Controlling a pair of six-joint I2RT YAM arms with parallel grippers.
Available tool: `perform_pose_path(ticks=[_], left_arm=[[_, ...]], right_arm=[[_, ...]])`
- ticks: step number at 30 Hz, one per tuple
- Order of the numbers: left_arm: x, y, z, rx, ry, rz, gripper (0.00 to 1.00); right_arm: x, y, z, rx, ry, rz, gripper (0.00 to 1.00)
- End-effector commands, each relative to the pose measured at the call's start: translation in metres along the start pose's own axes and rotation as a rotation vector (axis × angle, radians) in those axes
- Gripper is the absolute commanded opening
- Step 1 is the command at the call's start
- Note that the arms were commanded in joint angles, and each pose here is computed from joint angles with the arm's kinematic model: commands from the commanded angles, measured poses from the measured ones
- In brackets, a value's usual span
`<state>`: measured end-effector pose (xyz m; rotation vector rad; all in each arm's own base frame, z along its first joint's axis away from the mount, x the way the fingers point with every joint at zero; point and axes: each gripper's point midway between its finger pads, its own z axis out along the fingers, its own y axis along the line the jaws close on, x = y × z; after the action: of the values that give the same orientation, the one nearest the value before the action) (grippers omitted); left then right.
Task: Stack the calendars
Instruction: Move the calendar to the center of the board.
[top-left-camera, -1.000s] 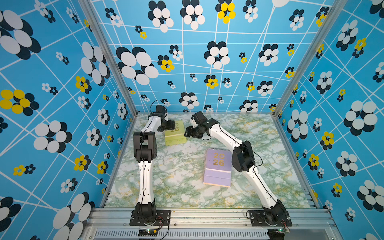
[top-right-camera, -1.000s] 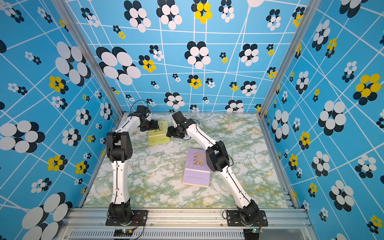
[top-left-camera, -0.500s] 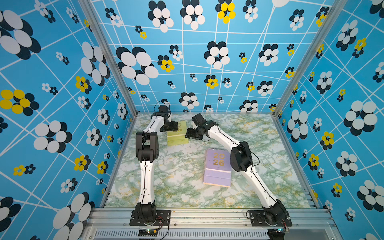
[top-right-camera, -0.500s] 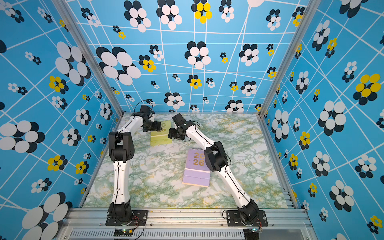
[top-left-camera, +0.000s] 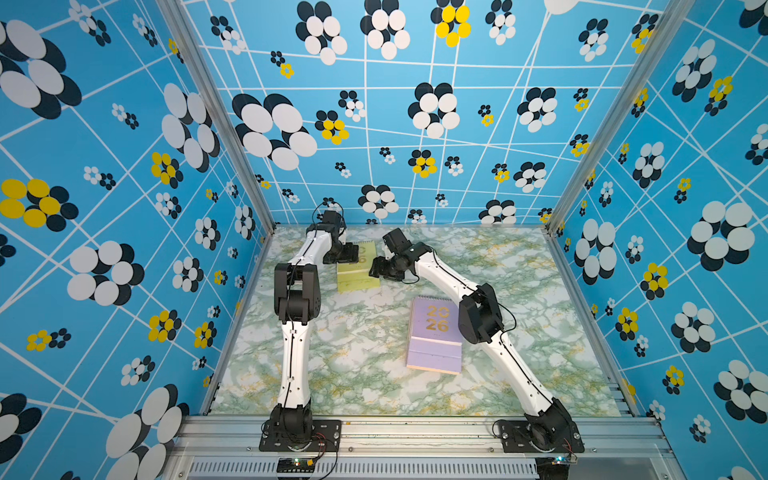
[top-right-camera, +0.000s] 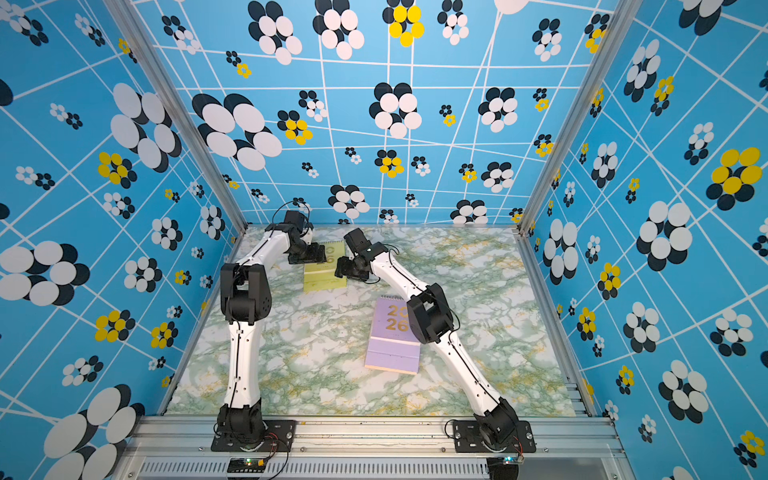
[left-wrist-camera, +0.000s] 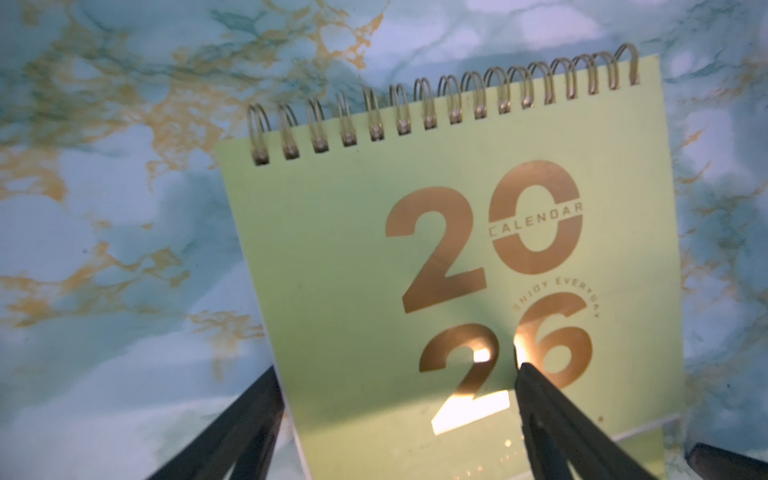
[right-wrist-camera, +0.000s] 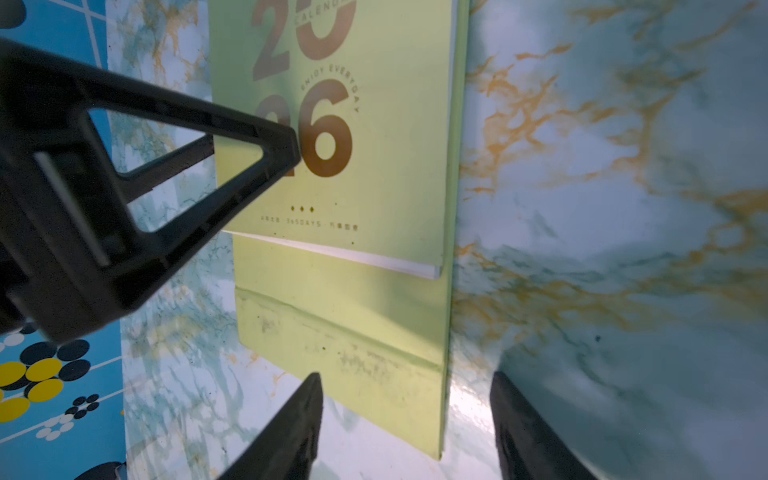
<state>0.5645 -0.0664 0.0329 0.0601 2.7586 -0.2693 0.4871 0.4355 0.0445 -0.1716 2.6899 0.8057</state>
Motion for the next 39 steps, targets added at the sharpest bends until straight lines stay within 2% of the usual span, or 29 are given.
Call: perform_pose_path(ticks=[1, 17, 31, 39], left_arm=[[0.011, -0.004, 0.007, 0.002, 0.049, 0.009, 0.87], [0.033, -0.015, 0.003, 0.027, 0.074, -0.042, 0.86], [0.092, -0.023, -0.02, 0.069, 0.04, -0.149, 0.84], [0.117, -0.035, -0.028, 0.086, 0.045, -0.154, 0.83]], right_arm=[[0.013, 0.008, 0.012, -0.019, 0.031, -0.002, 0.65], [0.028, 0.023, 0.01, -0.034, 0.061, -0.023, 0.64], [0.057, 0.04, 0.003, -0.06, 0.124, -0.038, 0.62], [0.066, 0.052, -0.02, -0.055, 0.11, -0.034, 0.62]])
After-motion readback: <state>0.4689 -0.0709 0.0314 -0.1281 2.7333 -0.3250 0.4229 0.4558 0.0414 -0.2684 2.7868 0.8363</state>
